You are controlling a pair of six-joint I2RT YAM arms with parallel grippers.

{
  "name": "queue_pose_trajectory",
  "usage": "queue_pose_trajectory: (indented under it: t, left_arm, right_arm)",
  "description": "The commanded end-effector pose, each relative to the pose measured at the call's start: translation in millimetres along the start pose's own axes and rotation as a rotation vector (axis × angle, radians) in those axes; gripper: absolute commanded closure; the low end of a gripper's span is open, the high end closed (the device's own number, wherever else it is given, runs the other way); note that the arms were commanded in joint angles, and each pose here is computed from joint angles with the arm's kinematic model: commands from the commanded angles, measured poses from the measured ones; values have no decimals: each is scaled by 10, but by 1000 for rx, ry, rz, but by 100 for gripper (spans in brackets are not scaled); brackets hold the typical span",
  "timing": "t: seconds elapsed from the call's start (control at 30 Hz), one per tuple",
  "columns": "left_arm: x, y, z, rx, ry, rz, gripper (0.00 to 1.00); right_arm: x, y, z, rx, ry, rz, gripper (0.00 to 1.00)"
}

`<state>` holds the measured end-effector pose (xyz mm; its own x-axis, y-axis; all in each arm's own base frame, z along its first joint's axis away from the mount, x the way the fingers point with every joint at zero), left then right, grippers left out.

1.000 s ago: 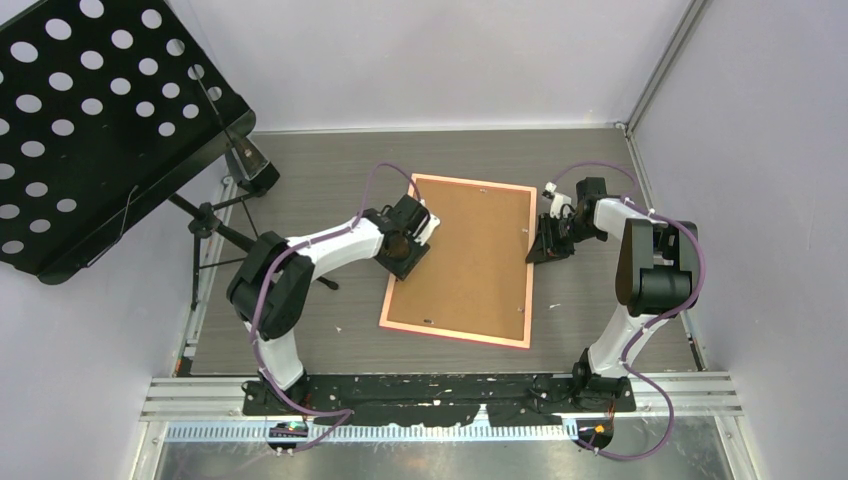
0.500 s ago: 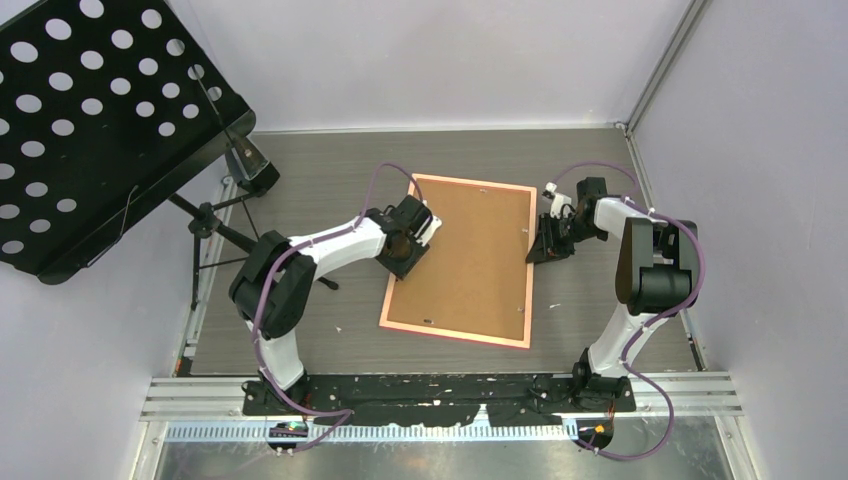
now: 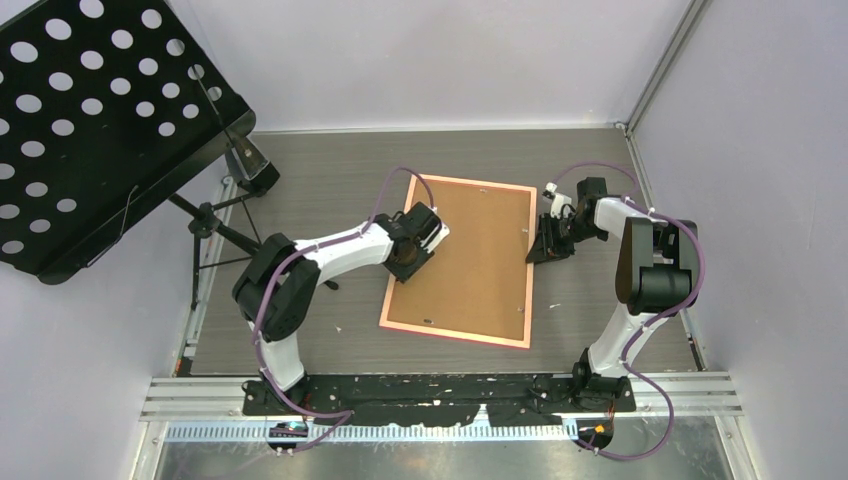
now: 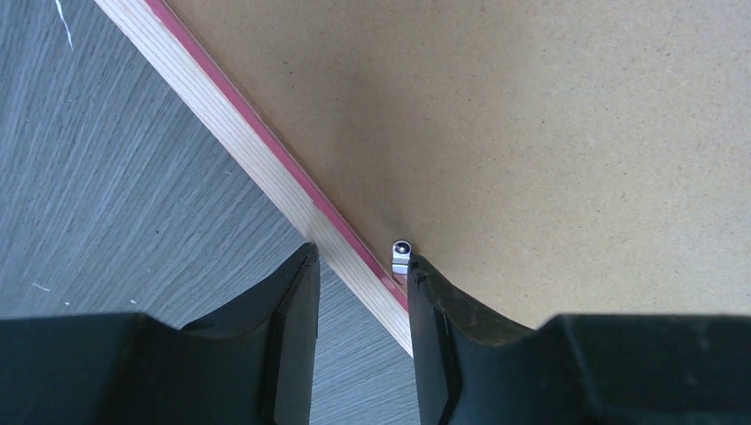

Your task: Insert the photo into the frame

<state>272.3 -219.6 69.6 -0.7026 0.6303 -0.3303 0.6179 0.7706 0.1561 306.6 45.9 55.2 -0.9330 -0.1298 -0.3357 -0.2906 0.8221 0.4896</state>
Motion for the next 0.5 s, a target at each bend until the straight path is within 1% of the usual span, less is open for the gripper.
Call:
queue_pose_trajectory:
  t: [0.0,0.37,0.47]
  left_arm:
    - [-87,-44,-86,-14,-21,70,61]
    - [-94,-73,-87,-43,-19,116,60]
    - [-88,-56,-74,-59,-16,127,62]
  right_arm:
    - [18,-103,107,48,29,-35,94]
    - [17,-104,105,50,29,-36,95]
    - [16,-104,104,50,28,-36,94]
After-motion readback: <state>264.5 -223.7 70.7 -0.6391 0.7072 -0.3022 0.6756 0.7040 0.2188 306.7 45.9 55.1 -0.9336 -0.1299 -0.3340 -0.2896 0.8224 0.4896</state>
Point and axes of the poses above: each gripper's point midway between its finger pads, its own z axis out along the fingers, its own y axis along the line the jaws close on, x = y × z, the point moved 4 cm from there along -z, back along the fingers, and after that the axes turned 6 degrees about -z, right-handed, at the moved point
